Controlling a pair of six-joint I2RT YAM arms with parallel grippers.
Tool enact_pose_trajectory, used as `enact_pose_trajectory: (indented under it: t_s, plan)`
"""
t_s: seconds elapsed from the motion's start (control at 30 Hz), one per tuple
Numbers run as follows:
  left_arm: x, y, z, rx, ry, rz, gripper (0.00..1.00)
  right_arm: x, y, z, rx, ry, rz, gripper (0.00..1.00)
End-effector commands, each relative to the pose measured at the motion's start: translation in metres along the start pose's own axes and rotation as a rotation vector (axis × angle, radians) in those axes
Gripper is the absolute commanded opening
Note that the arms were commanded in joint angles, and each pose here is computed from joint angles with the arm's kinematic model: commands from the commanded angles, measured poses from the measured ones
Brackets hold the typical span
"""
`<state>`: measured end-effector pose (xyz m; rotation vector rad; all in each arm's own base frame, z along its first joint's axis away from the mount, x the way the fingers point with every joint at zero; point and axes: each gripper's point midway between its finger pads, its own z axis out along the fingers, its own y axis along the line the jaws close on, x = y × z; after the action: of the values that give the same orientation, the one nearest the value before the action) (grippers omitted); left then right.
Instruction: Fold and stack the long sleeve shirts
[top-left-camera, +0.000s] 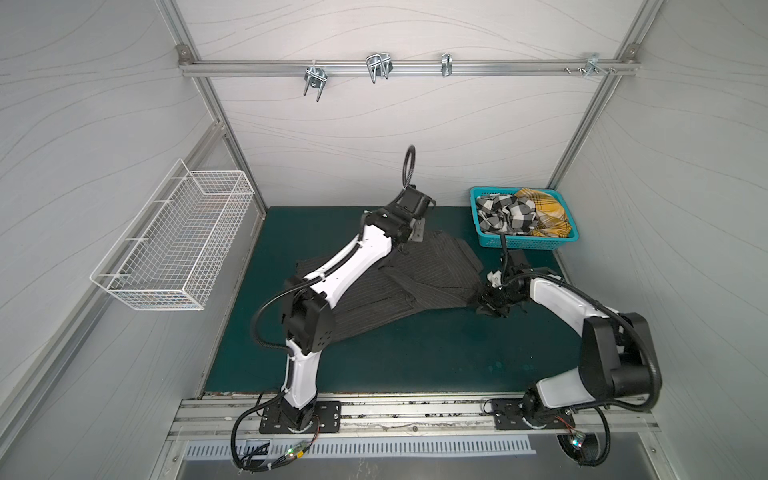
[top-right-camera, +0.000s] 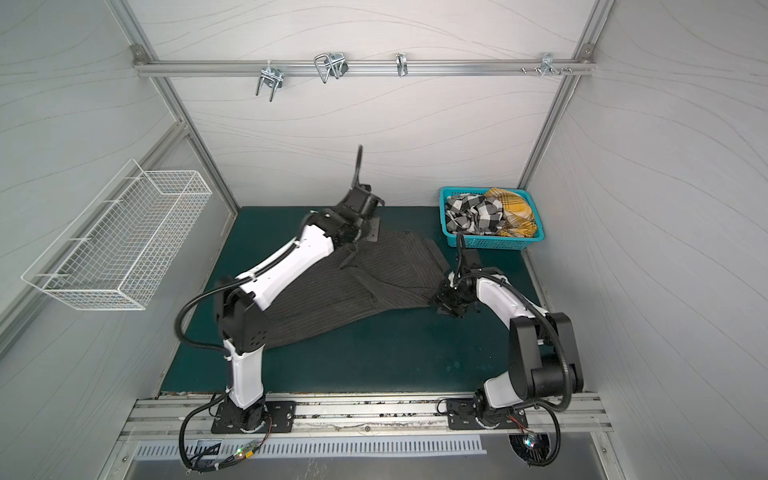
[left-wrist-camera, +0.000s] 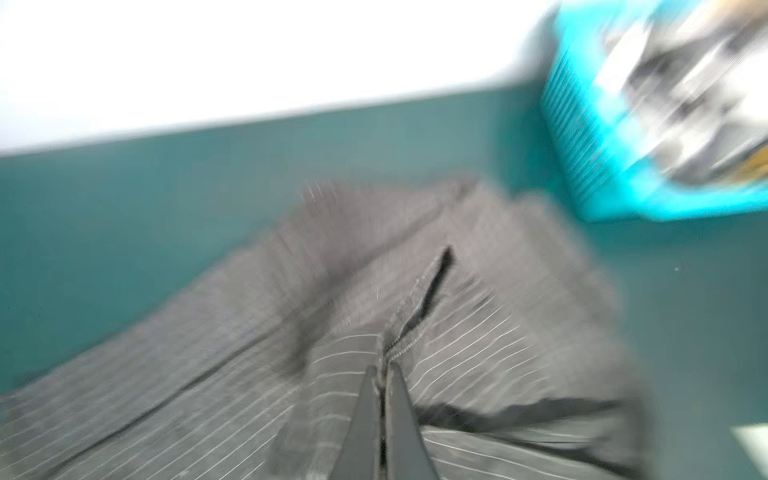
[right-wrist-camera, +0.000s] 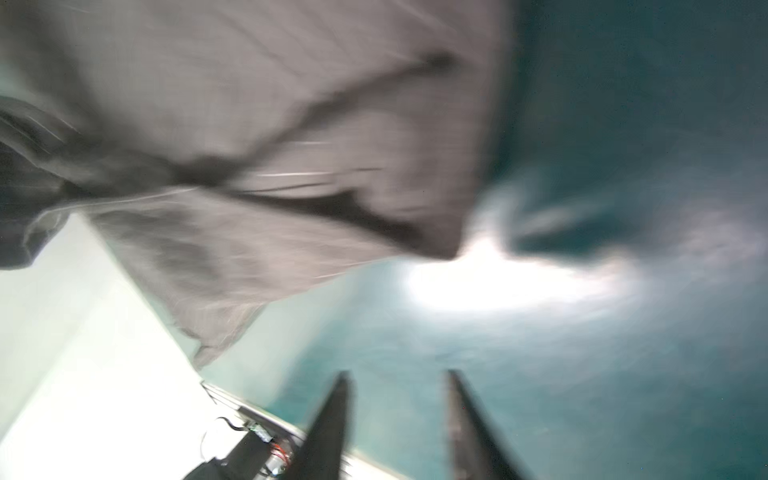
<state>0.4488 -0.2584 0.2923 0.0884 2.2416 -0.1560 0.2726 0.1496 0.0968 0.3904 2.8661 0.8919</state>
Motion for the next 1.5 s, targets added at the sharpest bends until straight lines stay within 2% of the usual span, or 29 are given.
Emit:
enact_pose_trajectory:
  t_s: [0.0,0.03,0.1,0.17,0.3,0.43,0.67,0.87,0.97,1.2,1.33,1.37,1.47]
  plan:
    - [-0.044,0.033,-0.057,0.008,-0.137,-0.188,0.0,0.011,0.034,-0.015,-0.062,-0.005,-0.086,0.64]
    - [-0.045,0.039,-0.07,0.033,-0.149,-0.226,0.0,0.016,0.047,-0.016,-0.104,0.009,-0.111,0.72]
    - [-0.045,0.046,-0.096,0.085,-0.191,-0.284,0.0,0.024,0.069,-0.014,-0.172,0.044,-0.146,0.78]
    - [-0.045,0.056,-0.123,0.11,-0.239,-0.336,0.0,0.03,0.088,-0.011,-0.241,0.073,-0.161,0.79]
    - [-0.038,0.081,-0.157,0.106,-0.289,-0.436,0.0,0.033,0.108,0.003,-0.338,0.144,-0.095,0.81]
    - [-0.019,0.083,-0.158,0.125,-0.247,-0.449,0.0,0.027,0.108,0.014,-0.337,0.161,-0.023,0.86]
    - [0.018,0.093,-0.149,0.118,-0.202,-0.511,0.0,0.007,0.056,0.045,-0.254,0.182,0.259,0.89]
    - [0.028,0.112,-0.162,0.075,-0.229,-0.55,0.0,0.003,0.033,0.049,-0.19,0.196,0.322,0.9]
    - [0.025,0.115,-0.17,0.078,-0.25,-0.558,0.0,-0.001,0.018,0.043,-0.145,0.168,0.319,0.89]
    - [0.033,0.12,-0.166,0.058,-0.24,-0.563,0.0,-0.019,-0.036,0.021,0.062,0.072,0.326,0.83]
    - [0.038,0.13,-0.166,0.036,-0.245,-0.585,0.0,-0.027,-0.043,0.025,0.094,0.062,0.32,0.78]
    - [0.039,0.133,-0.166,0.031,-0.246,-0.591,0.0,-0.029,-0.045,0.029,0.105,0.064,0.317,0.75]
    - [0.044,0.143,-0.165,0.0,-0.24,-0.612,0.0,-0.039,-0.047,0.036,0.122,0.077,0.308,0.59]
